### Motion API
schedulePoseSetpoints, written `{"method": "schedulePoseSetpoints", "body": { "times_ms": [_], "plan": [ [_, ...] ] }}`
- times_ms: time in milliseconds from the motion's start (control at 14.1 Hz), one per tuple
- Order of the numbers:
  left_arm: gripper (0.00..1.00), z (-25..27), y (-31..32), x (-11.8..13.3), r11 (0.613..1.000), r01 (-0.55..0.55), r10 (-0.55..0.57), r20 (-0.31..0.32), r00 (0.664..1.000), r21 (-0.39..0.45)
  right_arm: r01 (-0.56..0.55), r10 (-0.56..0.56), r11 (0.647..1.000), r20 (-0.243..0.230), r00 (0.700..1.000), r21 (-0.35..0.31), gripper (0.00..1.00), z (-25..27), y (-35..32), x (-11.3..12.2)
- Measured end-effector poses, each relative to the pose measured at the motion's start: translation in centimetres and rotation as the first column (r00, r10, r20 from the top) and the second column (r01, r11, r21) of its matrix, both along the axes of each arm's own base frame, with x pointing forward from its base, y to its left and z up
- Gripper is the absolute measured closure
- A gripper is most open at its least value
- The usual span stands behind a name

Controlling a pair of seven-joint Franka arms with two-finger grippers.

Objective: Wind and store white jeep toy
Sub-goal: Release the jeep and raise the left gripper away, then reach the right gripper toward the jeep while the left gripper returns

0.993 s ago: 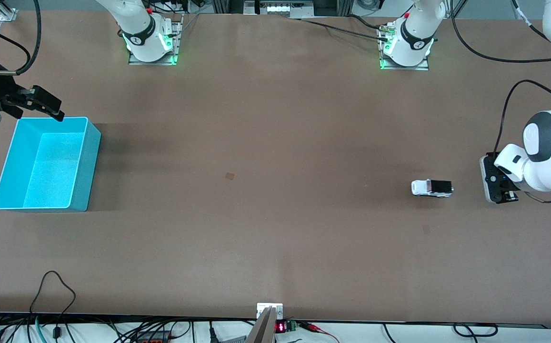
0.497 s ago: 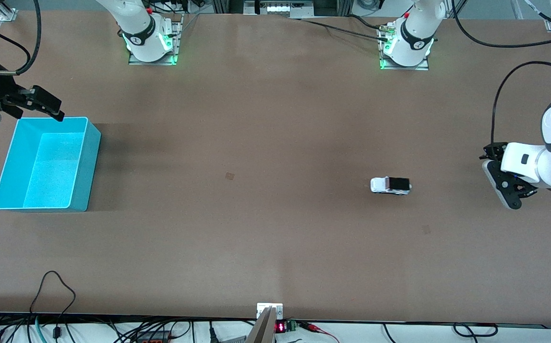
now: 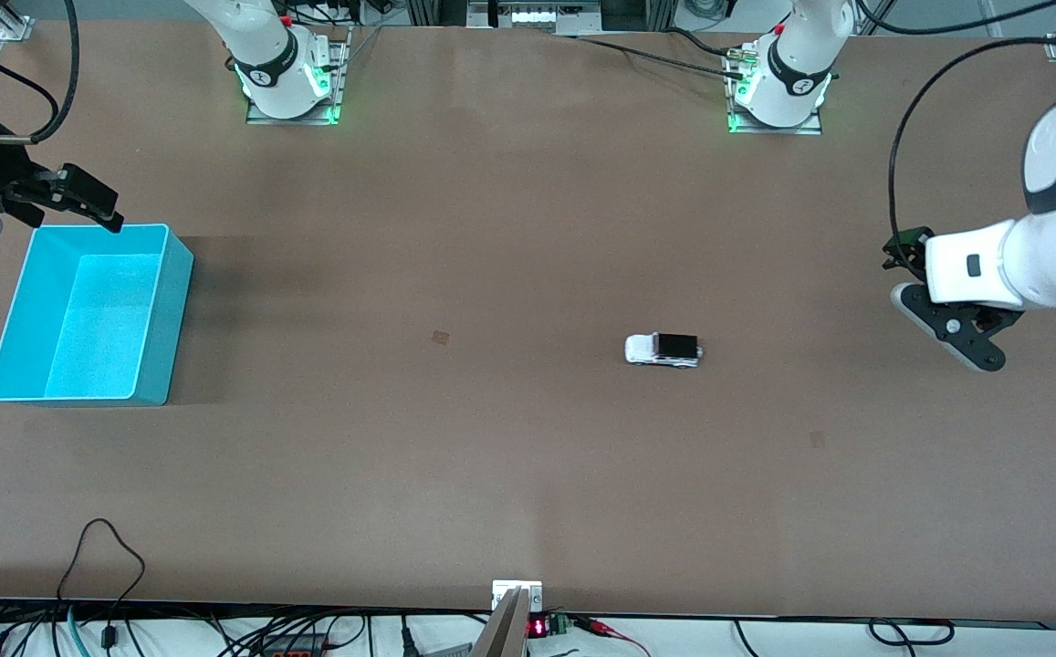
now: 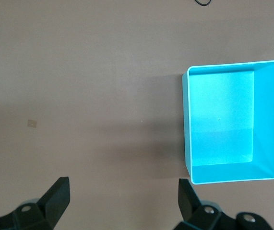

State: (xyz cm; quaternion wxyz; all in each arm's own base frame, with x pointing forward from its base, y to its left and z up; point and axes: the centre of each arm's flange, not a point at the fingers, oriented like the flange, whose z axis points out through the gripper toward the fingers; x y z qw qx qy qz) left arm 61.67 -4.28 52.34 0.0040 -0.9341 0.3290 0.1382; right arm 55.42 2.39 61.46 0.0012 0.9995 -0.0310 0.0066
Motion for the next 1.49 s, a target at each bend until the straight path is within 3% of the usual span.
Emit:
{"method": "schedulePoseSetpoints", "body": {
  "times_ms": [142,284,497,709,851,1490],
  "plan": [
    [0.0,2.5,-0.7,-1.2,0.995,-0.103,0.102,0.044,0.994,0.014,0.0,0.0,1.0,0.0,1.0,0.0,0.0,0.0,0.0,0.0],
    [0.0,4.6,0.0,-2.5,0.97,-0.242,0.239,0.088,0.967,0.028,0.0,0.0,1.0,0.0,1.0,0.0,0.0,0.0,0.0,0.0],
    [0.0,7.0,0.5,-4.4,0.903,-0.428,0.415,0.196,0.888,0.026,0.0,0.0,1.0,-0.003,1.0,0.0,0.0,-0.1,0.0,0.0],
    [0.0,7.4,2.3,-5.1,0.865,-0.501,0.485,0.264,0.834,-0.008,0.0,0.0,1.0,-0.003,1.0,0.0,0.0,-0.1,0.0,0.0],
    [0.0,6.7,3.6,-5.4,0.853,-0.521,0.506,0.263,0.821,-0.016,0.0,0.0,1.0,-0.003,1.0,0.0,0.0,-0.1,0.0,0.0],
    [0.0,7.1,2.3,-6.1,0.862,-0.506,0.494,0.265,0.828,-0.029,-0.007,0.007,1.0,-0.004,1.0,0.0,0.0,-0.2,0.0,0.0]
  ]
}}
